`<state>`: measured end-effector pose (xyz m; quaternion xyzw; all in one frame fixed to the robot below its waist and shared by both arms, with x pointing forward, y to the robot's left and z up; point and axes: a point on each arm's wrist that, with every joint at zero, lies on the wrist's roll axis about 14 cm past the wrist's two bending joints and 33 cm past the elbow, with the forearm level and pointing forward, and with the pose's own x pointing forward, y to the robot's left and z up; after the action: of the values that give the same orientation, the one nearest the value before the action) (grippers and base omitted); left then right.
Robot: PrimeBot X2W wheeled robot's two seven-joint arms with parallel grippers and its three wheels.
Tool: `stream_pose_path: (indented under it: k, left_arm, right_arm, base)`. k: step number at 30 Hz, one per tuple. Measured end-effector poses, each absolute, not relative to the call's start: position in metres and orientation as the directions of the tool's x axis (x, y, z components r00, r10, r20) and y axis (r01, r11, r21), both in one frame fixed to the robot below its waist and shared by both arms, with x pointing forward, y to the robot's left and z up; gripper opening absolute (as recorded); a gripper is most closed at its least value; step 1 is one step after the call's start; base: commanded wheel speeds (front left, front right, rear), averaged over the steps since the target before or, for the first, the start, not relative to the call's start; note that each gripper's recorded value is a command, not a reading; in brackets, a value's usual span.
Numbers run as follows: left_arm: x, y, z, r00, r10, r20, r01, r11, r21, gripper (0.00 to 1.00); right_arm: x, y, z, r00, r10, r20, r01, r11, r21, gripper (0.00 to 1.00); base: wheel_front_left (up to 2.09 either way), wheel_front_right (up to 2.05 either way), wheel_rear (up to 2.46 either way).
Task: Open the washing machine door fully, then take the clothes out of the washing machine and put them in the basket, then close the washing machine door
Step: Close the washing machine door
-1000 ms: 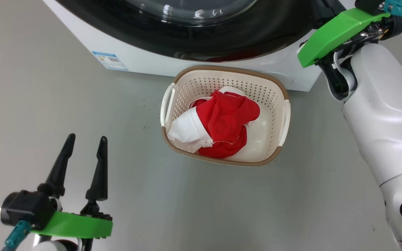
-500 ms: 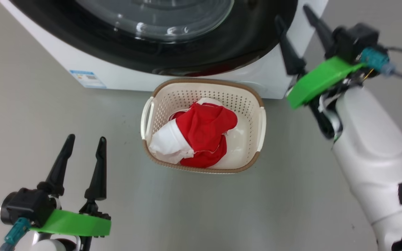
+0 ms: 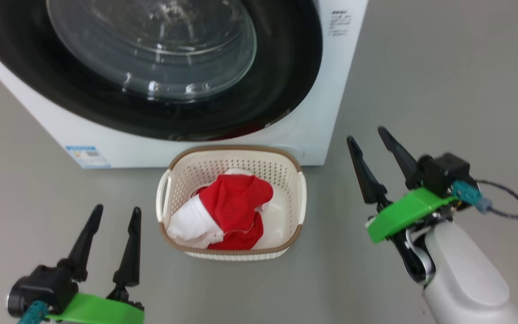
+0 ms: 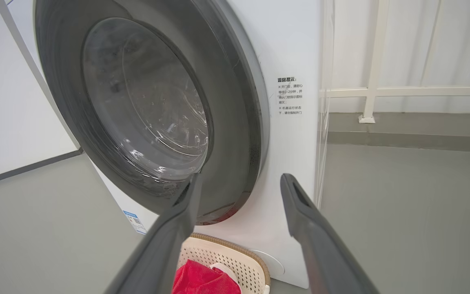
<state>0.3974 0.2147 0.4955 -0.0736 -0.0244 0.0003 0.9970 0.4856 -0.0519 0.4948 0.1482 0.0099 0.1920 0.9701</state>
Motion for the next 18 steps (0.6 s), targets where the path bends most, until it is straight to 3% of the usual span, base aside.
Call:
stream_pose_path:
  k: [18]
  left_arm:
    - [0.36, 0.191, 0.509, 0.995, -0.05, 0.091, 0.066, 0.981, -0.181, 1.0]
  right_arm:
    - [0.393, -0.135, 0.535, 0.973, 0.168, 0.16, -0.202, 0.953, 0.224, 1.0]
  base:
    - [0.0, 0.0, 0.0]
